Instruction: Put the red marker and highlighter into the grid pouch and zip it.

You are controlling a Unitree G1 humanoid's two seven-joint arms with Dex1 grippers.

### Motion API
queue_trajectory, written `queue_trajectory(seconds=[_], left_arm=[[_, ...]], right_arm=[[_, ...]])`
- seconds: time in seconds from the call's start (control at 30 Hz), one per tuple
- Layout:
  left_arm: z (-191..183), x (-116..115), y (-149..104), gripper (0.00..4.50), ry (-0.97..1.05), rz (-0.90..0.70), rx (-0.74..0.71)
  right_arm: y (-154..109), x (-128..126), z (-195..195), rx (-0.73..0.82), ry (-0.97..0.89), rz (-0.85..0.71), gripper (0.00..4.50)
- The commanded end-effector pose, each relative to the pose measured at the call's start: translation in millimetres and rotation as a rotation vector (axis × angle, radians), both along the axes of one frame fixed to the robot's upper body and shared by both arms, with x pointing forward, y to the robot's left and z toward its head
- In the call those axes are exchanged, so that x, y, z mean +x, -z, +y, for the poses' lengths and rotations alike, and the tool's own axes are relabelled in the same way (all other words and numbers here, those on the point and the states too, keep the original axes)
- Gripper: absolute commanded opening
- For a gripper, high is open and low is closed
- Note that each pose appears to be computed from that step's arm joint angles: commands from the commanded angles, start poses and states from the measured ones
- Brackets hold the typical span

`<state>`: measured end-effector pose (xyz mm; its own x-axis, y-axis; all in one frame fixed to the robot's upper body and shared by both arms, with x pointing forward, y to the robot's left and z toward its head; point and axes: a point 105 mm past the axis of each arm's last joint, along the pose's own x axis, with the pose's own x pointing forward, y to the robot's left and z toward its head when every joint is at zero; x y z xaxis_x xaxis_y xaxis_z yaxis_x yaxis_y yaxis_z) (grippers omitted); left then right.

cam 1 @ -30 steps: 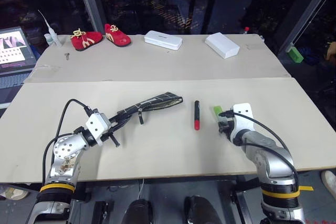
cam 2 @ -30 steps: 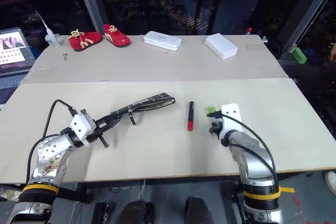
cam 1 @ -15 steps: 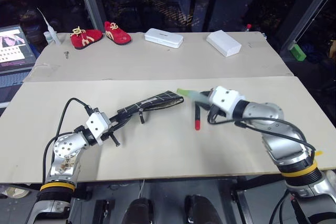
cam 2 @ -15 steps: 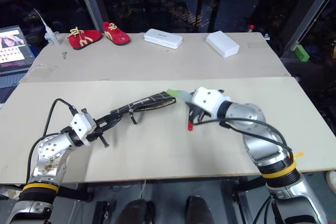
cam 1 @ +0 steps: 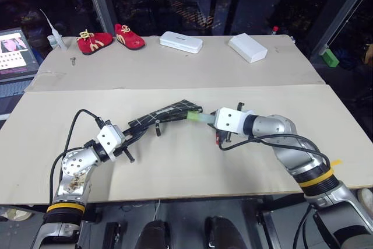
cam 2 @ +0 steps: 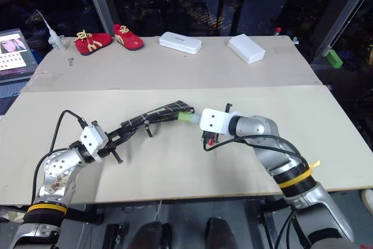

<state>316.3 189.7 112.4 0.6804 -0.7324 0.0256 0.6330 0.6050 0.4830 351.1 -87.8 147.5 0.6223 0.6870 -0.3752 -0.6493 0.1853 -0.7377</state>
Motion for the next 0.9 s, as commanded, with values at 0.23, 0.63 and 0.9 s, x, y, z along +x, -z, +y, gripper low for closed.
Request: queue_trajectory(seconds=[0.23,0.63,0.9], left_arm=[[-3,-3,-9,0.0,0.027,-0.049,0.022],[-5,-1,-11,0.0,0.04,-0.053,0.033],[-5,1,-15,0.0,0.048,-0.06,0.041]], right_arm=[[-27,2,8,0.078,0.001,0.015,1.05],[-18,15,39,-0.059,-0.047,-0.077,1.05],[-3,11,75,-0.178,-0.212,-0.215,1.05]])
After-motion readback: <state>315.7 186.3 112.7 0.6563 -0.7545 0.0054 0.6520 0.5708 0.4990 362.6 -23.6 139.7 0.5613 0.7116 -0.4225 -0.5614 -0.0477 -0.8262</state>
